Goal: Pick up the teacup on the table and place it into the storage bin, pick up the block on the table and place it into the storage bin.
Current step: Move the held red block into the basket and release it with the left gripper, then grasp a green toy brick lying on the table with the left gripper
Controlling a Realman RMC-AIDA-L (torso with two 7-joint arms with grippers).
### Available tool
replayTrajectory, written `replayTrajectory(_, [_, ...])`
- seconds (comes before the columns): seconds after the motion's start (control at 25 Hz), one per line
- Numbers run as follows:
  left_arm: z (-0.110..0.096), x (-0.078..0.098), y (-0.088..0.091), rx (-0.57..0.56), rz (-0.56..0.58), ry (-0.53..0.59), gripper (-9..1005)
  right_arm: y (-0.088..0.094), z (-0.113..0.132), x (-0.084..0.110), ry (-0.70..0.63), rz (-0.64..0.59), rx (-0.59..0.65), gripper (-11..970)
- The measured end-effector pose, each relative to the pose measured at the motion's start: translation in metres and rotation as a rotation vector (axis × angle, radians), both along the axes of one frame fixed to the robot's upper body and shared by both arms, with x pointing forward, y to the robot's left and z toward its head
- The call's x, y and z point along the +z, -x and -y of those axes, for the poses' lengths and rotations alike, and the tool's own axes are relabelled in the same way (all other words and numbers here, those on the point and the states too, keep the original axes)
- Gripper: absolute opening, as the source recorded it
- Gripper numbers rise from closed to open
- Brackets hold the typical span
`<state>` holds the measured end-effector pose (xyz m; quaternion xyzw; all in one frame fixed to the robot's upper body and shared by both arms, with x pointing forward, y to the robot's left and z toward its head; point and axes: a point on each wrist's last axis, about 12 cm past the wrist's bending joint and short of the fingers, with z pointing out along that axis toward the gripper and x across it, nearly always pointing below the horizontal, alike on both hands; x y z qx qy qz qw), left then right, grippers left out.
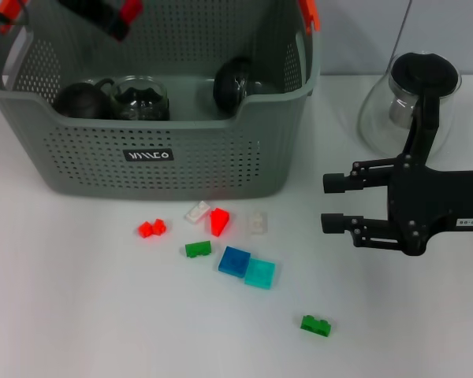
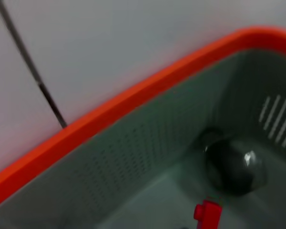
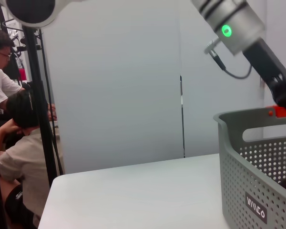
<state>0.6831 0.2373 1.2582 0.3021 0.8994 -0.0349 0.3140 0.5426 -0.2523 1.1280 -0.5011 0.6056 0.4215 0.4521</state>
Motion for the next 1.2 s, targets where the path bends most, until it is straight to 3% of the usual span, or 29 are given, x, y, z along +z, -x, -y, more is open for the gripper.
replayTrajectory(0.16, [0.013, -0.015, -0.005, -0.002, -0.024, -0.063, 258, 0.000, 0.000, 0.001, -0.004, -0.003, 0.003, 534])
replayTrajectory(0.52, [0.020, -0.047, -0.009, -0.002, -0.060, -0.116, 276, 0.000, 0.001, 0.000, 0.001, -0.006, -0.003, 535])
replayTrajectory(0.84, [0.017, -0.039, -0.009, 0.039, -0.038, -0.069, 291, -0.001, 0.004, 0.001, 0.002, -0.004, -0.009, 535])
replayTrajectory(1.0, [0.004, -0.028, -0.007, 0.090, -0.013, 0.065, 335, -0.001, 0.003, 0.001, 0.002, 0.000, -0.009, 535])
replayTrajectory(1.04, [-0.019, -0.015, 0.007, 0.092, 0.049, 0.287, 374, -0.001, 0.004, 0.001, 0.000, 0.001, -0.011, 535])
replayTrajectory(1.2, [-0.047, -0.009, 0.040, -0.047, 0.112, 0.642, 527, -0.001, 0.003, 0.002, -0.007, 0.004, -0.016, 535])
